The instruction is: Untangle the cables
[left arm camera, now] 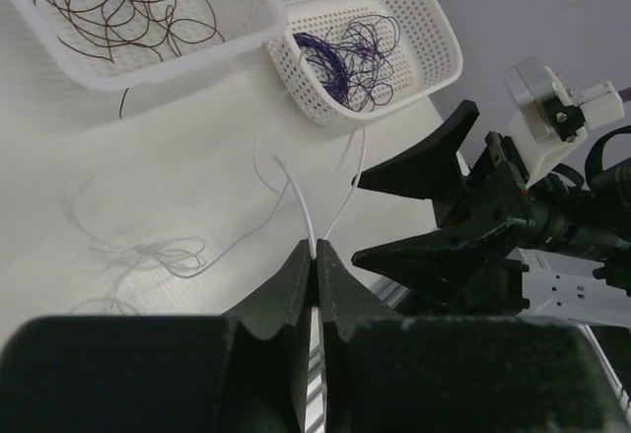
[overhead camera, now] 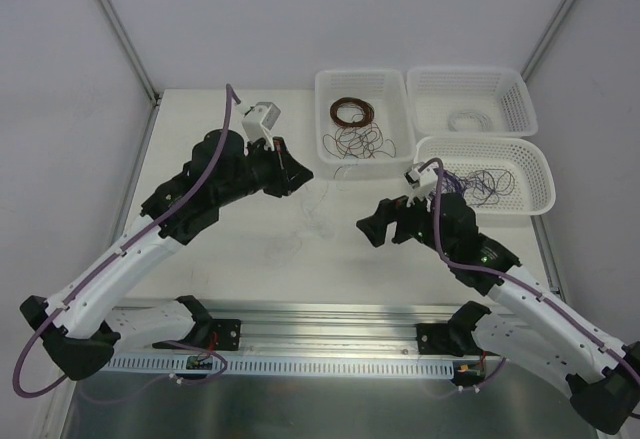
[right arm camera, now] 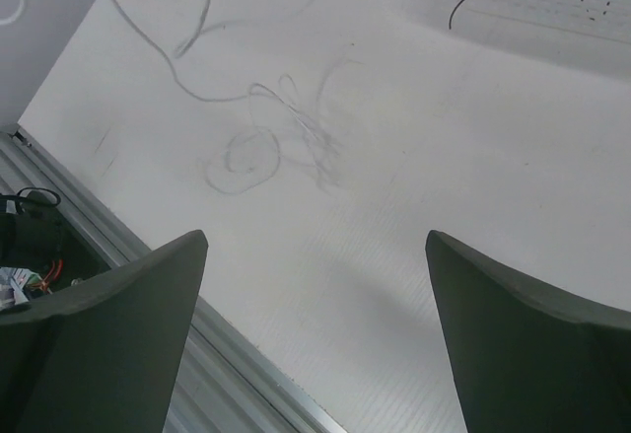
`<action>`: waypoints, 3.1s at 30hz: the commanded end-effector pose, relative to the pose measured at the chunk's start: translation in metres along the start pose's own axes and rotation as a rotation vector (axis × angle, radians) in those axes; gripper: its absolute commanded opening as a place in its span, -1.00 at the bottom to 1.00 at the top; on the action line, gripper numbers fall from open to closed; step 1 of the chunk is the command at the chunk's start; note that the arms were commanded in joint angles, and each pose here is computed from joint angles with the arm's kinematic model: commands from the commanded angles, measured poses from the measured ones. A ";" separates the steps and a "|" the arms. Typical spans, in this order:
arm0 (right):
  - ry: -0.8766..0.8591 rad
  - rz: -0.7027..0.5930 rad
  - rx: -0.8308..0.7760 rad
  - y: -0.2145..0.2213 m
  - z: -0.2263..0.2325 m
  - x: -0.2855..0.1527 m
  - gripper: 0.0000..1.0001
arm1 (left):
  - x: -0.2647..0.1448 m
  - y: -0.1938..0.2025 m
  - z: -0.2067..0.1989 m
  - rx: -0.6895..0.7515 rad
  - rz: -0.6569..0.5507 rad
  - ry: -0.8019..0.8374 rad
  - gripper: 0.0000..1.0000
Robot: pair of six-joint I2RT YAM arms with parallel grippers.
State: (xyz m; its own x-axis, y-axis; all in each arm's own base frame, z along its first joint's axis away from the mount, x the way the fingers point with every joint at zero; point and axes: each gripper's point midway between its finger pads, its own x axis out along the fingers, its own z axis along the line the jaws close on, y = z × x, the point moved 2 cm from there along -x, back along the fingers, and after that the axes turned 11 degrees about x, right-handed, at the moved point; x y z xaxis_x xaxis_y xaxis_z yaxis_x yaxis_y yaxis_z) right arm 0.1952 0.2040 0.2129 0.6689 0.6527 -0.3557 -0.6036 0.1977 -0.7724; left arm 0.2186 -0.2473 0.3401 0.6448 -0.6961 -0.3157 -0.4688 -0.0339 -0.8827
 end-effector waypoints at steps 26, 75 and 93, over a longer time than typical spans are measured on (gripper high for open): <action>-0.357 -0.152 -0.091 -0.050 0.082 0.007 0.87 | 0.021 0.022 -0.032 -0.051 0.121 0.122 -0.95; 0.474 -0.544 -0.055 -0.275 -0.060 -0.074 -0.99 | 0.004 0.159 0.088 0.009 0.228 -0.389 0.98; 0.650 -0.688 0.022 -0.415 -0.259 0.037 -0.76 | 0.021 0.208 0.096 -0.125 0.355 -0.438 0.98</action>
State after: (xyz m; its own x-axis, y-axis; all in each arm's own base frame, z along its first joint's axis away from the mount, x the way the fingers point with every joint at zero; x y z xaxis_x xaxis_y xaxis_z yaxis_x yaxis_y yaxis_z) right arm 0.5623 -0.0377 0.3514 0.9752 -0.1467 -0.1661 -0.0932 0.4084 -0.9080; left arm 0.1860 -0.1919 0.1133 0.6067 -0.3070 -0.7332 -0.7523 0.0760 -0.6544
